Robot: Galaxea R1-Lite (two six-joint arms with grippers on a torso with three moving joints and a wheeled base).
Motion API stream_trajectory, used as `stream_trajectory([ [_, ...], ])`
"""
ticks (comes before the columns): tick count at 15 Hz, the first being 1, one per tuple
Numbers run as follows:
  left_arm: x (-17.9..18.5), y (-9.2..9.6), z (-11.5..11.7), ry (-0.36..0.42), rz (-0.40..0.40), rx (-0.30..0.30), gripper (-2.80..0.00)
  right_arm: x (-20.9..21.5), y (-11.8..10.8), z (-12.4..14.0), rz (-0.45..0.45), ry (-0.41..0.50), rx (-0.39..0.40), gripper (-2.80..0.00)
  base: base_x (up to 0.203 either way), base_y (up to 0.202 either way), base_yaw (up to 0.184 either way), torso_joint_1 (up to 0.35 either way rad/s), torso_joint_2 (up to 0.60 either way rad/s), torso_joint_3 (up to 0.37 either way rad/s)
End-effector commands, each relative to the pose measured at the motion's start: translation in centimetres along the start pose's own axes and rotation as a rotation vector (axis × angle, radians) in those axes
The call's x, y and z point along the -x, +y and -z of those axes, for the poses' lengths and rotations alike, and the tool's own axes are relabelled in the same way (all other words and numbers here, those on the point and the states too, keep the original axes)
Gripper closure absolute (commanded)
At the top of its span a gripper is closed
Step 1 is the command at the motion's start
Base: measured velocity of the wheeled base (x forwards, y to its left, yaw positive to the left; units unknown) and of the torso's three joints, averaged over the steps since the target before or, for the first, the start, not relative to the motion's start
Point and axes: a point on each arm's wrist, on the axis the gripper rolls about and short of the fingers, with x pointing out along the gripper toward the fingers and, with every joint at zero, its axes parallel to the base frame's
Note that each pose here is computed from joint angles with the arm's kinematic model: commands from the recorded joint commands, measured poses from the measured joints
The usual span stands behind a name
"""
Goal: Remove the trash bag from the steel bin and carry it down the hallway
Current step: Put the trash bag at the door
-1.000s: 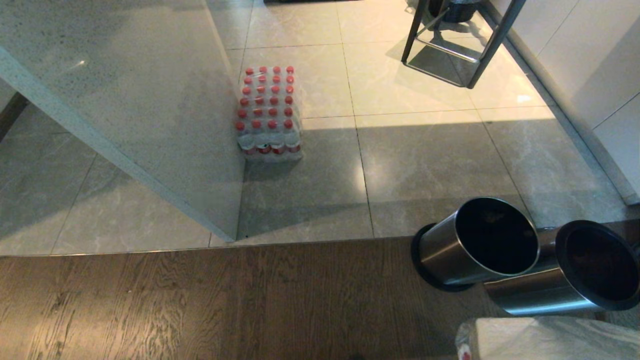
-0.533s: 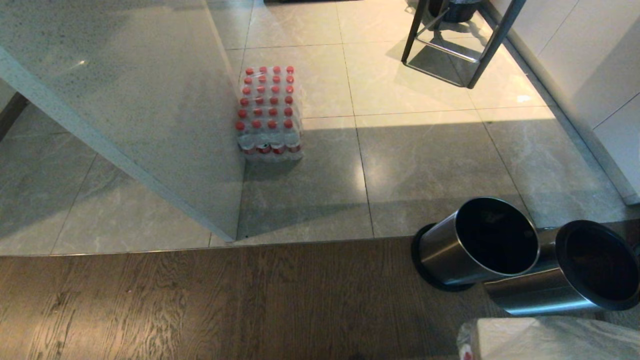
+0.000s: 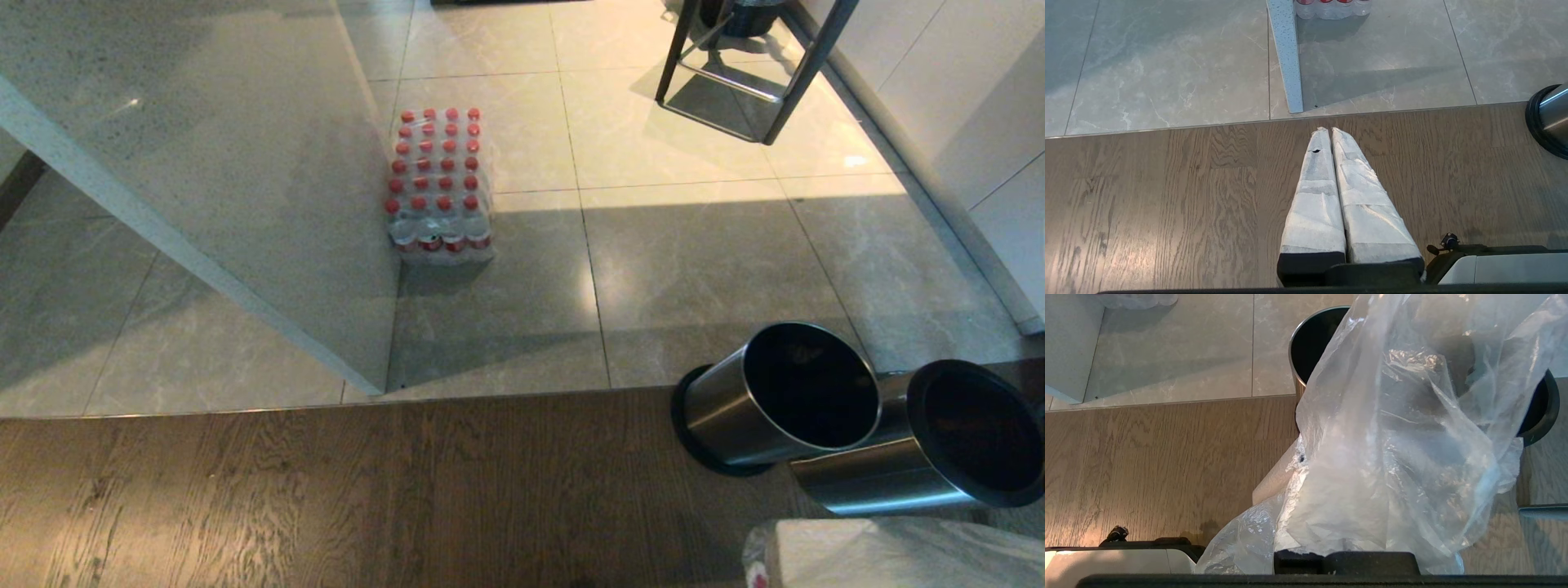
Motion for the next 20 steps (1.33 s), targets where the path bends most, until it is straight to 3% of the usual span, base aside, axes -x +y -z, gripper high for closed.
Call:
stream_trajectory([
  [1,0.00,0.00,0.00,0.000,0.000,0.000,0.00,-0.02,0.00,0.03,0.001,0.002,-0.001,0.00,0.000,0.000,0.000,0.000,0.00,0.000],
  [20,0.00,0.00,0.00,0.000,0.000,0.000,0.00,-0.02,0.00,0.03,0.001,0.002,0.001,0.00,0.000,0.000,0.000,0.000,0.00,0.000],
])
